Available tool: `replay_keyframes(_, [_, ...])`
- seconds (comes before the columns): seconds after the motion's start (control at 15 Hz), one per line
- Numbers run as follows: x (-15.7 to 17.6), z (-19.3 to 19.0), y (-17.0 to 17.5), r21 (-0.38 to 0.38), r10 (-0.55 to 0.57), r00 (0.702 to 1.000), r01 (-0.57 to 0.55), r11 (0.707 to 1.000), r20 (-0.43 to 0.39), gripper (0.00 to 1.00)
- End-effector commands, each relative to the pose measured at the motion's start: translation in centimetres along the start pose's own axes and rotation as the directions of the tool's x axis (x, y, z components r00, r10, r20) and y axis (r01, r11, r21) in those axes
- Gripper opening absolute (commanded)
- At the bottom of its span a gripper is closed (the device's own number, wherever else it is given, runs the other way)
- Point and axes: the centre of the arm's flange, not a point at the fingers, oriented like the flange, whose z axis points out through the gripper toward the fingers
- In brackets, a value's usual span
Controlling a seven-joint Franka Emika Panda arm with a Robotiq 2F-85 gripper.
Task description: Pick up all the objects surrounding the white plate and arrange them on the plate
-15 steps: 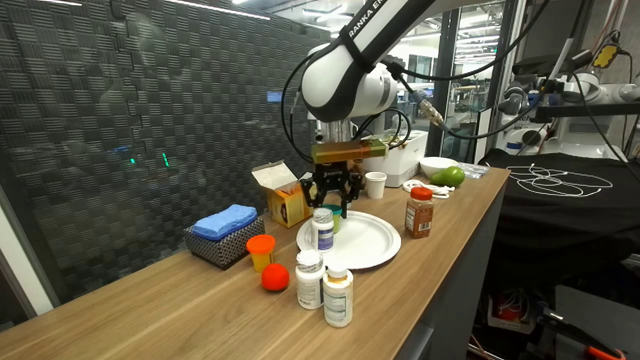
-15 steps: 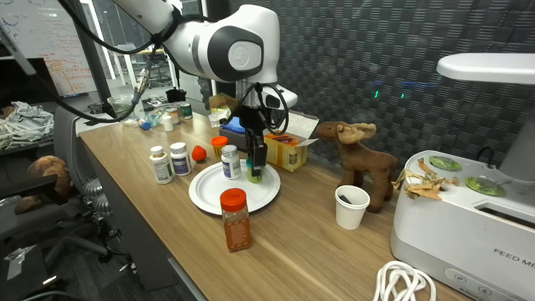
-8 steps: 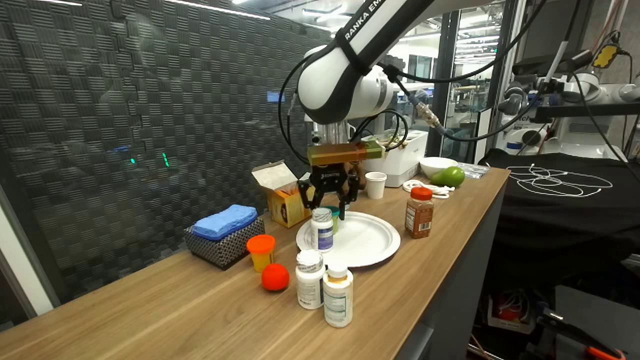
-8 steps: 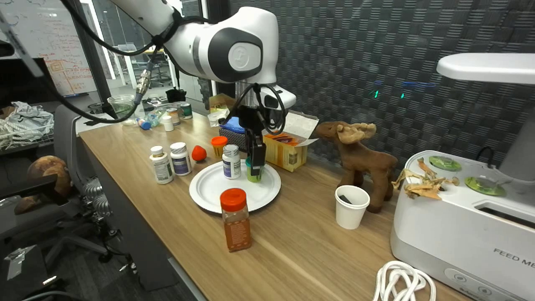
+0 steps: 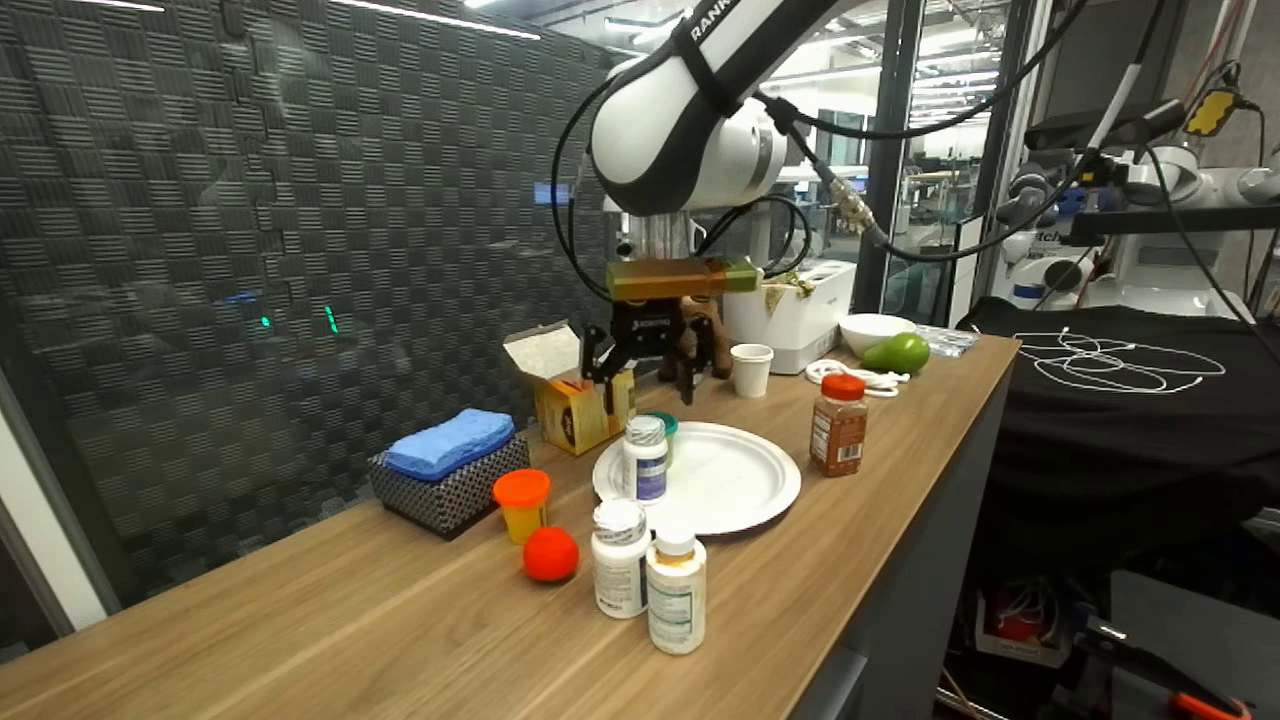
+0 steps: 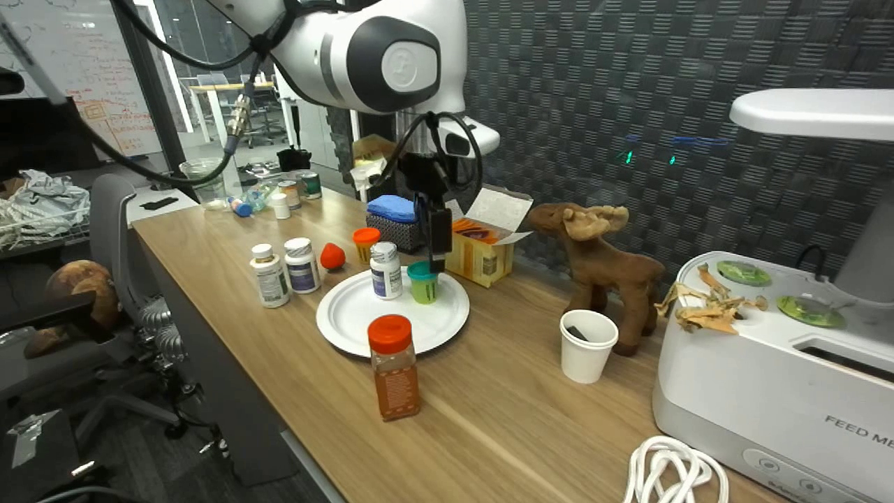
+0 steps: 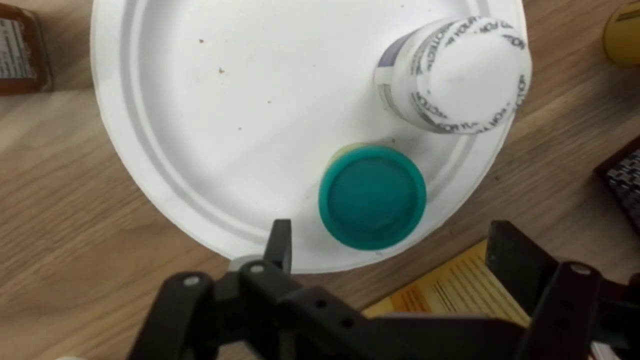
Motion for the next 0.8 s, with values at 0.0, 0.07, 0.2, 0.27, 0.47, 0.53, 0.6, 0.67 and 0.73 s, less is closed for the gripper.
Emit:
replay_keyframes(0.0, [0.0, -6.0, 1.1, 0.033, 0.013, 0.998, -0.011, 0.999, -0.069, 1.0])
replay_keyframes(0.07, [-0.1, -7.6, 1.9, 0.041, 0.017, 0.996, -0.013, 0.999, -0.092, 1.0])
replay_keyframes(0.2, [-0.4, -10.4, 3.5, 0.059, 0.03, 0.991, -0.023, 0.998, -0.129, 1.0])
replay_keyframes(0.27, [-0.7, -11.6, 4.4, 0.074, 0.034, 0.99, -0.024, 0.997, -0.135, 1.0])
replay_keyframes(0.47, [-2.5, -13.9, 7.3, 0.114, 0.005, 0.996, 0.004, 0.994, -0.085, 1.0])
replay_keyframes(0.53, [-3.5, -14.1, 8.4, 0.126, -0.024, 0.998, 0.03, 0.992, -0.05, 1.0])
replay_keyframes(0.6, [-4.3, -14.2, 9.3, 0.132, -0.047, 0.999, 0.05, 0.99, -0.022, 1.0])
replay_keyframes(0.67, [-5.2, -14.2, 10.4, 0.136, -0.078, 0.997, 0.077, 0.988, 0.003, 1.0])
replay_keyframes(0.73, [-5.9, -14.1, 11.4, 0.132, -0.106, 0.994, 0.102, 0.986, 0.022, 1.0])
